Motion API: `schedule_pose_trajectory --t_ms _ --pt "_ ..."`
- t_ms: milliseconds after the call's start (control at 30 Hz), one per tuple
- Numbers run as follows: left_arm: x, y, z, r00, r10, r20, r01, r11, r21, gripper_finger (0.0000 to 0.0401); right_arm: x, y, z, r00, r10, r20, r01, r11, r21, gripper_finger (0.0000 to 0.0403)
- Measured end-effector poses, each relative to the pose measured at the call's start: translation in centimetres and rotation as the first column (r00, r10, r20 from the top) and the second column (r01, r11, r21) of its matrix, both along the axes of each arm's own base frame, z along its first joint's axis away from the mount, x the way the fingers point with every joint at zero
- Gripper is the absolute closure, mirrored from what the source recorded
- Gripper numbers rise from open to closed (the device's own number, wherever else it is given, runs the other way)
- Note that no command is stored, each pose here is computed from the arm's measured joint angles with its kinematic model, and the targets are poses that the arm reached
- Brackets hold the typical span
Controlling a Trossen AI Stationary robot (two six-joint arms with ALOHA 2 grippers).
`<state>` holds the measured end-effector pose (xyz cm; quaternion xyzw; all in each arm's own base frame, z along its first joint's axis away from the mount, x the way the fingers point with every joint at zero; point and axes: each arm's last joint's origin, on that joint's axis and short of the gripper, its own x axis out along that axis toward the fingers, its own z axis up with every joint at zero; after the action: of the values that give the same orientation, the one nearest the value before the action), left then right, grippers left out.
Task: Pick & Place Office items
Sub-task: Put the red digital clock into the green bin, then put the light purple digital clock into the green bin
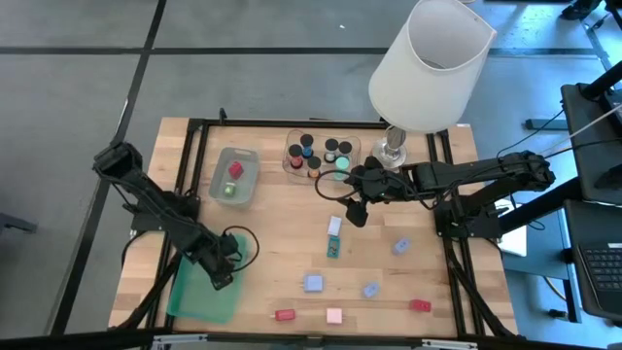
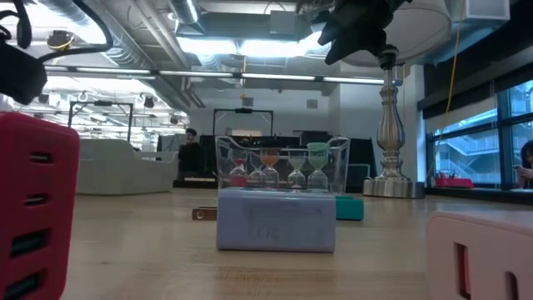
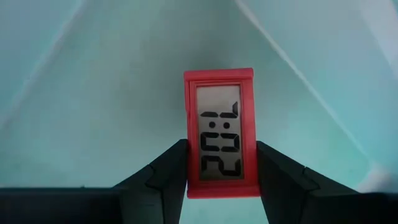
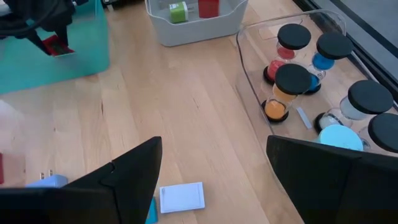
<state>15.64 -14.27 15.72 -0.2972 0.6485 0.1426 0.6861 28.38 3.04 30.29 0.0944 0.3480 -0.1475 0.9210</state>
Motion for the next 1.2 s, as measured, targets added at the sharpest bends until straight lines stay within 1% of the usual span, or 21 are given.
schedule_pose_trajectory --t_ms 67,133,300,400,700,767,833,967,1100,1200 --pt "-0.2 0.3 -0.3 1.0 -0.016 0.006 0.016 0.999 0.043 0.0241 0.0 0.0 0.0 1.0 0.0 0.0 0.0 1.0 0.0 0.011" --pt "-0.1 0.3 -0.3 0.998 -0.052 0.025 0.05 0.997 0.066 0.024 0.0 0.0 0.0 1.0 0.0 0.0 0.0 1.0 0.0 0.011" --pt "0.0 0.2 -0.3 0.994 -0.096 0.048 0.093 0.993 0.067 0.0231 0.0 0.0 0.0 1.0 0.0 0.0 0.0 1.0 0.0 0.011" --pt "0.0 0.2 -0.3 0.994 -0.1 0.044 0.097 0.994 0.053 0.0225 0.0 0.0 0.0 1.0 0.0 0.0 0.0 1.0 0.0 0.011" --pt "0.0 0.2 -0.3 0.998 -0.052 0.031 0.051 0.998 0.038 0.0197 0.0 0.0 0.0 1.0 0.0 -0.001 0.0 1.0 0.0 0.011" --pt "0.2 0.3 -0.3 0.999 -0.048 0.011 0.048 0.999 0.013 0.0192 0.0 0.0 0.0 1.0 0.001 -0.001 -0.001 1.0 0.0 0.011" --pt "0.3 0.6 -0.3 0.999 -0.044 -0.027 0.043 0.998 -0.037 0.019 0.0 0.0 0.0 1.0 0.0 0.0 0.0 1.0 0.0 0.011" --pt "0.5 0.8 -0.1 0.997 -0.032 -0.069 0.025 0.994 -0.107 0.0198 0.0 0.0 0.0 1.0 -0.019 0.005 0.019 0.999 0.029 0.011" --pt "0.2 1.0 1.0 0.999 -0.018 -0.044 0.011 0.988 -0.156 0.0211 0.0 0.3 -0.1 1.0 0.001 0.002 -0.001 0.998 0.065 0.011" --pt "0.0 1.3 2.5 1.0 0.029 0.007 -0.027 0.982 -0.185 0.0219 -0.1 0.7 -0.1 1.0 0.027 0.0 -0.027 0.996 0.079 0.011"
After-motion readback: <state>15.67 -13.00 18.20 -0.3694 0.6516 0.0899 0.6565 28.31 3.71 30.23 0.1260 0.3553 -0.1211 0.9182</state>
